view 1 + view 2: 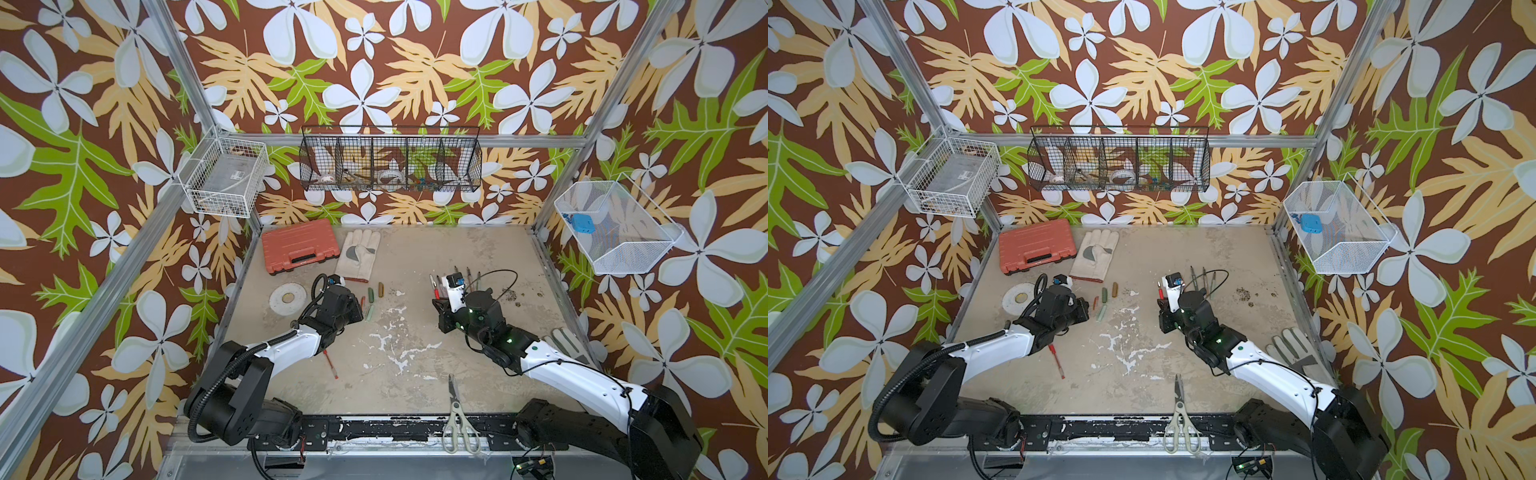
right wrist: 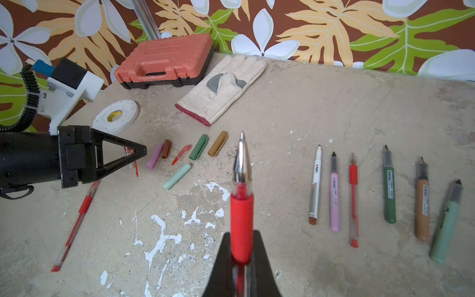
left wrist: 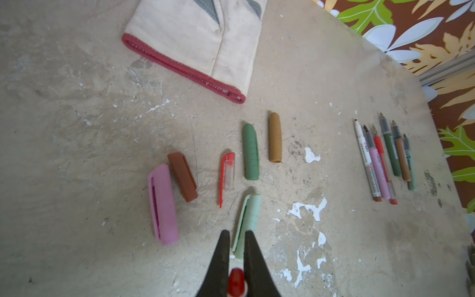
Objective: Remove pen caps from pens
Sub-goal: Place the pen cap at the center of the table.
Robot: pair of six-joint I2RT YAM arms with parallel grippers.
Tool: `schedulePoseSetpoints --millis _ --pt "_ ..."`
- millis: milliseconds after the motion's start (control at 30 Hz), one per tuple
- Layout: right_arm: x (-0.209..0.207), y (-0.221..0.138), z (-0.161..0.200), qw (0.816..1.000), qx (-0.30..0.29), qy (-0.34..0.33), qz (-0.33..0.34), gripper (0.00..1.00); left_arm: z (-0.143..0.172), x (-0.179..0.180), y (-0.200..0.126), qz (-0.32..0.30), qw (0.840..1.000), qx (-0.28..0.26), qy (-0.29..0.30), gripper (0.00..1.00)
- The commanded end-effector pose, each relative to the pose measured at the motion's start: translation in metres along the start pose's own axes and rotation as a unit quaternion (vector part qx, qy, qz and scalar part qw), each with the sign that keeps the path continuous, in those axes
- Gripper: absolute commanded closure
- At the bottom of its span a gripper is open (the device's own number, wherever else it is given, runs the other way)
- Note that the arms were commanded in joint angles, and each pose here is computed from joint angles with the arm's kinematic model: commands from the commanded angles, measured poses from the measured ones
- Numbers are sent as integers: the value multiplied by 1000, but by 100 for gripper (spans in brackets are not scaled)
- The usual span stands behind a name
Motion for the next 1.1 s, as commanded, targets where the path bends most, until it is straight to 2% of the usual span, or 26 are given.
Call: schedulePoseSetpoints --millis 0,367,433,500,600,1067 --pt "-4 1 0 1000 1 13 1 100 4 6 6 -20 1000 14 -5 100" --pt "-18 5 3 999 10 30 16 100 17 11 19 -33 998 44 -9 100" --pt "-18 5 2 999 8 31 17 100 17 11 20 -36 998 43 -7 96" --pt "-19 5 2 999 8 32 16 100 16 11 20 -37 998 44 -3 100" --pt "-20 5 2 999 8 34 18 100 17 12 20 -39 998 45 0 100" --pt "-63 17 19 990 53 76 104 100 26 13 33 -43 996 75 8 98"
Point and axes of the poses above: each gripper's point midway between its finger pads, its own y axis out along the fingers, its own x axis along the line the jaws close on, z = x × y, the point moved 3 cm from there along -y, back along the fingers, and after that the axes turned 11 degrees about y, right-handed, at the moved point
